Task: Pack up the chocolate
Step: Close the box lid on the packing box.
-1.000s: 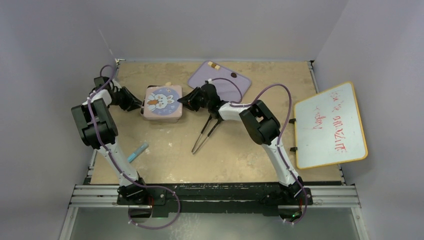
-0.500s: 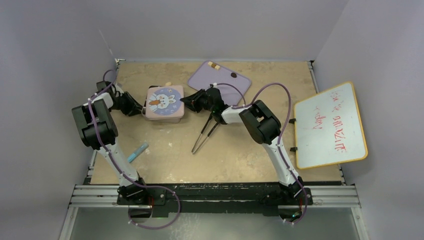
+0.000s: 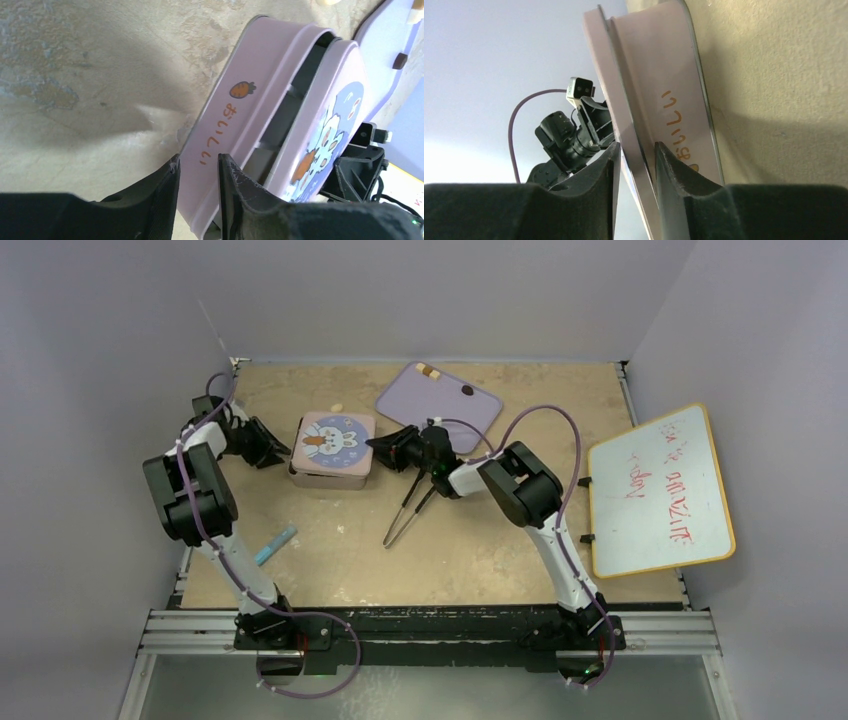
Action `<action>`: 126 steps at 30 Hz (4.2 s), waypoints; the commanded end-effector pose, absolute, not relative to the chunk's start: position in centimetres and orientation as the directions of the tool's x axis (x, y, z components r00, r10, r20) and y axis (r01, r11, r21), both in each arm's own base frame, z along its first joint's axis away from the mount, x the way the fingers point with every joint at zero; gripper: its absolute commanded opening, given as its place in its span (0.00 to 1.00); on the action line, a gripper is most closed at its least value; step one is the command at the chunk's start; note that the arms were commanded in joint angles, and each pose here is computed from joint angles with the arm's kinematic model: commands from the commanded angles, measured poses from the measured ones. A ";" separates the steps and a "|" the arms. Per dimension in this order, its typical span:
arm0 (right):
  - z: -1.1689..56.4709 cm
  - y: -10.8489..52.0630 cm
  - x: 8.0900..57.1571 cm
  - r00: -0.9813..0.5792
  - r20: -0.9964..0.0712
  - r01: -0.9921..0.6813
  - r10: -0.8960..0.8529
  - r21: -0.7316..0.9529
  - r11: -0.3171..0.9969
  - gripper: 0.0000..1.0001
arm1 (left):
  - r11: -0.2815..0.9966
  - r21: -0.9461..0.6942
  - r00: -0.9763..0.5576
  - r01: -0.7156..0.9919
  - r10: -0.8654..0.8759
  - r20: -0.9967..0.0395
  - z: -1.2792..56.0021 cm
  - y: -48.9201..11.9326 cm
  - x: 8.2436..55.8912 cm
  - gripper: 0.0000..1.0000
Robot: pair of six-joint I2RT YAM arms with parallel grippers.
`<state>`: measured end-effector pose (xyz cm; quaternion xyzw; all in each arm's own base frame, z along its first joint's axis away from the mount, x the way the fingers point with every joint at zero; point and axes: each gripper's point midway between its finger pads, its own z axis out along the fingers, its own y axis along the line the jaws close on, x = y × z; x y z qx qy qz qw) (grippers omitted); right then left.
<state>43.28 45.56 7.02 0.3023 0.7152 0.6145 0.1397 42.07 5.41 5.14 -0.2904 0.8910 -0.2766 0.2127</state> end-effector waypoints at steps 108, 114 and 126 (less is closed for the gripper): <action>12.6 43.4 46.2 -0.866 -0.365 -0.120 0.341 0.815 0.567 0.67 | 0.810 -0.495 -0.703 -0.316 -0.550 -0.451 12.2 6.8 47.6 0.58; 14.4 43.5 45.0 -0.852 -0.482 -0.306 0.204 0.774 0.554 0.69 | 0.825 -0.473 -0.690 -0.309 -0.537 -0.485 13.3 7.0 47.0 0.61; 12.6 40.9 37.6 -0.751 -0.646 -0.570 -0.140 0.526 0.632 0.86 | 0.810 -0.523 -0.717 -0.266 -0.529 -0.453 11.9 5.5 46.5 0.70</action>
